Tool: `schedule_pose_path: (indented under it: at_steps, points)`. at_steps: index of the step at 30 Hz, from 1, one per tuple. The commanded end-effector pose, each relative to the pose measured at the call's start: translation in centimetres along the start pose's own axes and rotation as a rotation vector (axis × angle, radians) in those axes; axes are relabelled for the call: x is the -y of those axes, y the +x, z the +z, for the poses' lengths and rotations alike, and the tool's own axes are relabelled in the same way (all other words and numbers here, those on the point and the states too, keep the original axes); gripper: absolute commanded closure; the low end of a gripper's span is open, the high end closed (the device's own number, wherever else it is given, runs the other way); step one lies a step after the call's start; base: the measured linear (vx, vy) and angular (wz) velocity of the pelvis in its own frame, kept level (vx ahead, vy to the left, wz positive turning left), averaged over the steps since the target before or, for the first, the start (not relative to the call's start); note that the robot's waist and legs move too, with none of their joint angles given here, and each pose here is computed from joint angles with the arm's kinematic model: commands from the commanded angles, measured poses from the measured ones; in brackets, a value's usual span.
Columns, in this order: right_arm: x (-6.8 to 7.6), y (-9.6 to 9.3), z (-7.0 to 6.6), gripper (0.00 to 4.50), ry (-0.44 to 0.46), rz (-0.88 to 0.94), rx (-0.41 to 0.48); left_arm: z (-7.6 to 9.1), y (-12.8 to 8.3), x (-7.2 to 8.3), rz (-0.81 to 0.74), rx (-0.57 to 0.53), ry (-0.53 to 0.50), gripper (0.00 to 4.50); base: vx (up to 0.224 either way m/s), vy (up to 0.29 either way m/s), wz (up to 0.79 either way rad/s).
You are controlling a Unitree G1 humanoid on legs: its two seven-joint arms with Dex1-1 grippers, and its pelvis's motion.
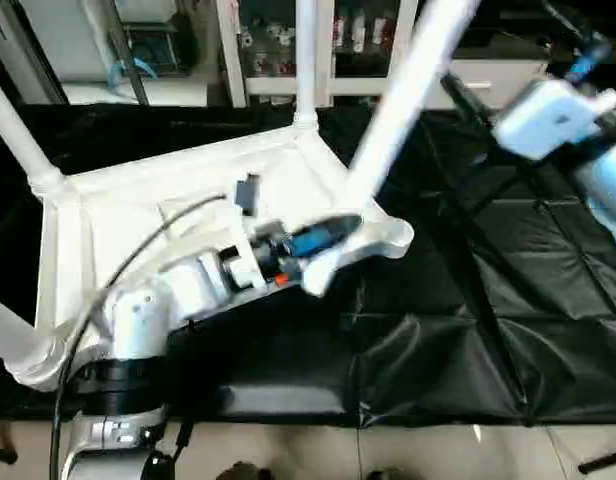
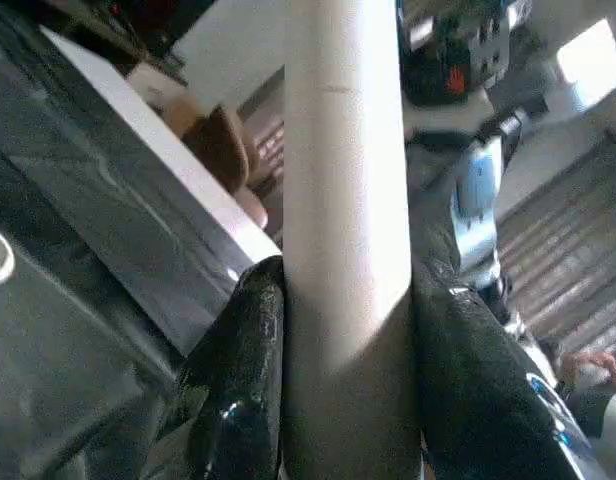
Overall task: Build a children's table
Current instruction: Insert table leg to table base
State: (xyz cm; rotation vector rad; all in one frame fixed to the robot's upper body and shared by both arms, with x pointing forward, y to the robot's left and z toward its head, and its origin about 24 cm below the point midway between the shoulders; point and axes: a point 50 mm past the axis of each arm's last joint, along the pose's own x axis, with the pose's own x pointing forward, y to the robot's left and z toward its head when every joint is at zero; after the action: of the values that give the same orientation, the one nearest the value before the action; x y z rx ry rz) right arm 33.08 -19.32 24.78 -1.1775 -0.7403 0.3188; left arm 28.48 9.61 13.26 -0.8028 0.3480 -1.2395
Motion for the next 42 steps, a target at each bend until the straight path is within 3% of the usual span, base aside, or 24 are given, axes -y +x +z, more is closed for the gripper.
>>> schedule_pose_path:
  at_steps: [1, 4, 7, 12, 20, 22, 41, 42]
  points:
    - [-0.7, 0.4, -0.7, 0.0, -0.095, 0.073, -0.002, 0.3, 0.7, 0.6, -0.033, -0.057, 0.029, 3.04, 0.0, 0.0, 0.0]
    - [-1.2, 0.6, -1.4, 0.0, -0.152, 0.13, -0.015, 0.2, 0.7, 0.6, -0.036, -0.089, 0.034, 3.04, 0.0, 0.0, 0.0]
    - [-2.0, 0.9, -3.1, 0.0, -0.252, 0.215, -0.069, 0.3, 0.6, 0.7, -0.038, -0.149, 0.047, 3.04, 0.0, 0.0, 0.0]
    - [-2.3, 1.0, -4.2, 0.0, -0.318, 0.272, -0.101, 0.6, 0.6, 0.7, -0.039, -0.173, 0.06, 3.04, 0.0, 0.0, 0.0]
    - [-2.0, 1.0, -5.2, 0.0, -0.331, 0.277, -0.118, 1.1, 0.9, 0.4, -0.044, -0.174, 0.072, 3.04, 0.0, 0.0, 0.0]
    - [-2.3, 1.0, -5.2, 0.35, -0.305, 0.296, -0.104, 0.9, 0.9, 0.3, -0.037, -0.187, 0.08, 3.04, 0.0, 0.0, 0.0]
    - [-3.4, 0.0, -5.5, 1.79, -0.261, 0.377, -0.068, 1.2, 1.1, -0.6, 0.018, -0.16, 0.108, 3.04, 0.0, 0.0, 0.0]
    - [-3.5, -0.1, -5.5, 1.9, -0.257, 0.381, -0.068, 1.6, 1.2, -1.0, 0.057, -0.142, 0.096, 2.48, 0.0, 0.0, 0.0]
